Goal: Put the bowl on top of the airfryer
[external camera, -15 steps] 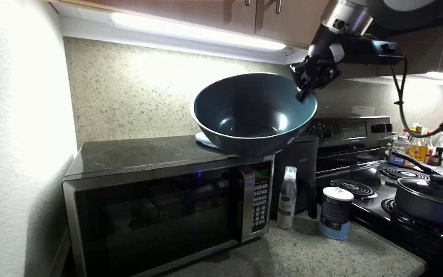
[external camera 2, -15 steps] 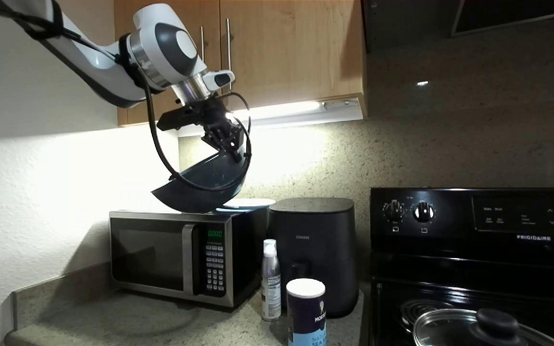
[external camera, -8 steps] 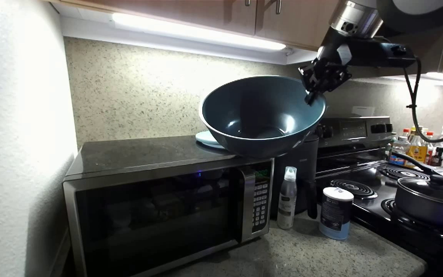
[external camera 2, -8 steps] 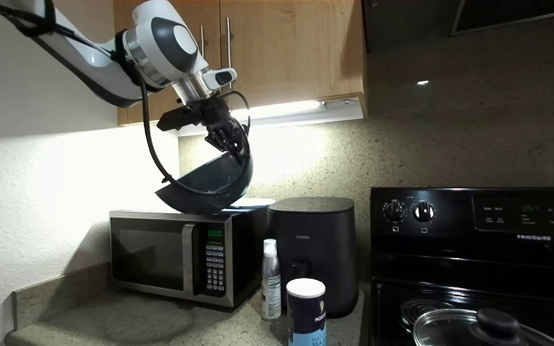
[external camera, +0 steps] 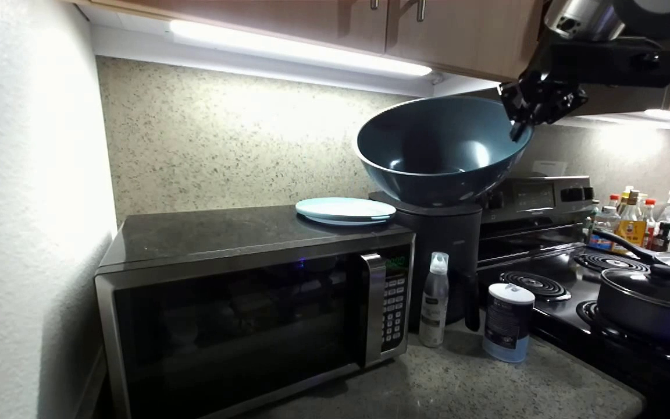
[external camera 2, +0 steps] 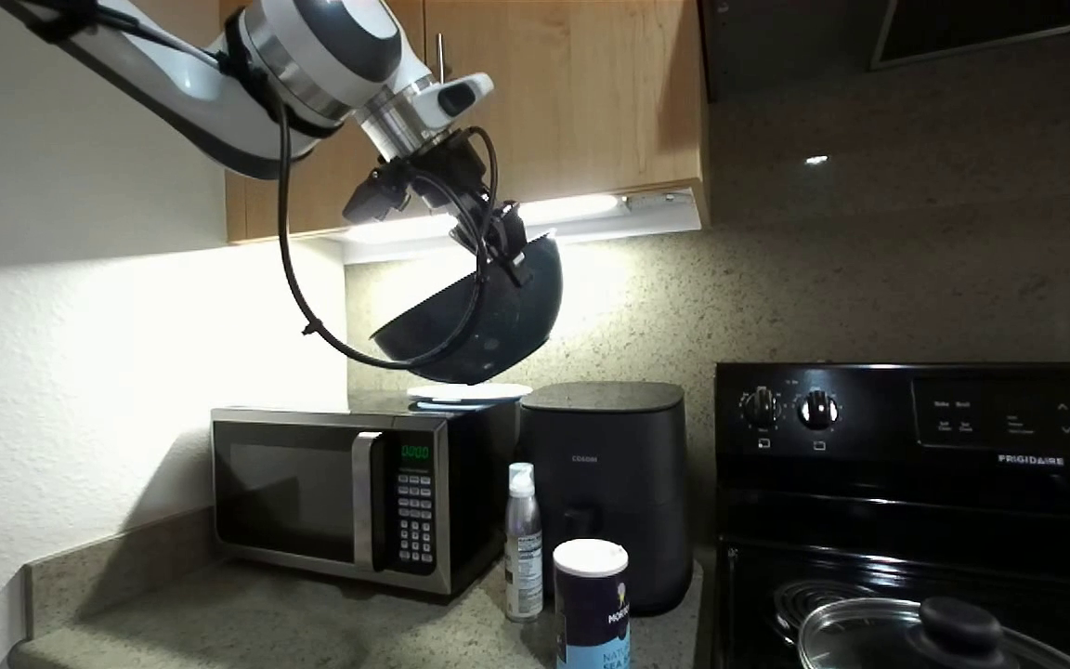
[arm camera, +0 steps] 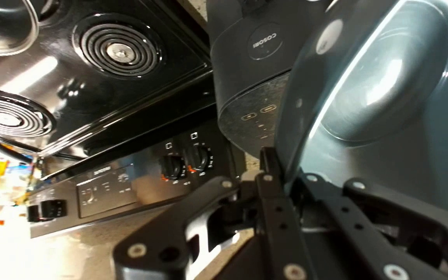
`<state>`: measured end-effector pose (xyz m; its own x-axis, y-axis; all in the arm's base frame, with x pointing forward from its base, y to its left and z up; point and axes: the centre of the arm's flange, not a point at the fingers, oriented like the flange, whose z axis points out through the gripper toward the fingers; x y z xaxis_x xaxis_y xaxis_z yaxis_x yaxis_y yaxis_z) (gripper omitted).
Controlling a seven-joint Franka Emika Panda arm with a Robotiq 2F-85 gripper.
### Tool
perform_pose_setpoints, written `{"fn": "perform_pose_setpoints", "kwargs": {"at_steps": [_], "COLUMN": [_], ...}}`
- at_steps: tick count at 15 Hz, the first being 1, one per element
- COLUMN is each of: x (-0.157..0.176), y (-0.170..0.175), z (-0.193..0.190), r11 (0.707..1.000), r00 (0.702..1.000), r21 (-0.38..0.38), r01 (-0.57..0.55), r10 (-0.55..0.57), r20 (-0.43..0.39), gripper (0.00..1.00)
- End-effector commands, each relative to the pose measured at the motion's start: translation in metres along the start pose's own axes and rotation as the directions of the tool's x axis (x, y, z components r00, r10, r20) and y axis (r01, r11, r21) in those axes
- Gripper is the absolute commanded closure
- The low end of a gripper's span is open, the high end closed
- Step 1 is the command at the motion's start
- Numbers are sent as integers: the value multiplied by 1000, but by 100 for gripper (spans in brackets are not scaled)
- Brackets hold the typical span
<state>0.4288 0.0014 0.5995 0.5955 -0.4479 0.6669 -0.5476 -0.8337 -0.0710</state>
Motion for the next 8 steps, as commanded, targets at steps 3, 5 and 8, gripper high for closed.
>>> {"fn": "perform_pose_setpoints", "kwargs": {"at_steps": [3,5,8], "x": [0,-1,-5], "y": [24,27,20], "z": [-4,-2,-1], "r11": [992,990,996], "r00": [994,993,997], "r21": [-65,-76,-51], "r01": [-112,-117,-80], "r10": [112,118,80], "r20": [-5,5,8], "gripper": [96,95,96]}}
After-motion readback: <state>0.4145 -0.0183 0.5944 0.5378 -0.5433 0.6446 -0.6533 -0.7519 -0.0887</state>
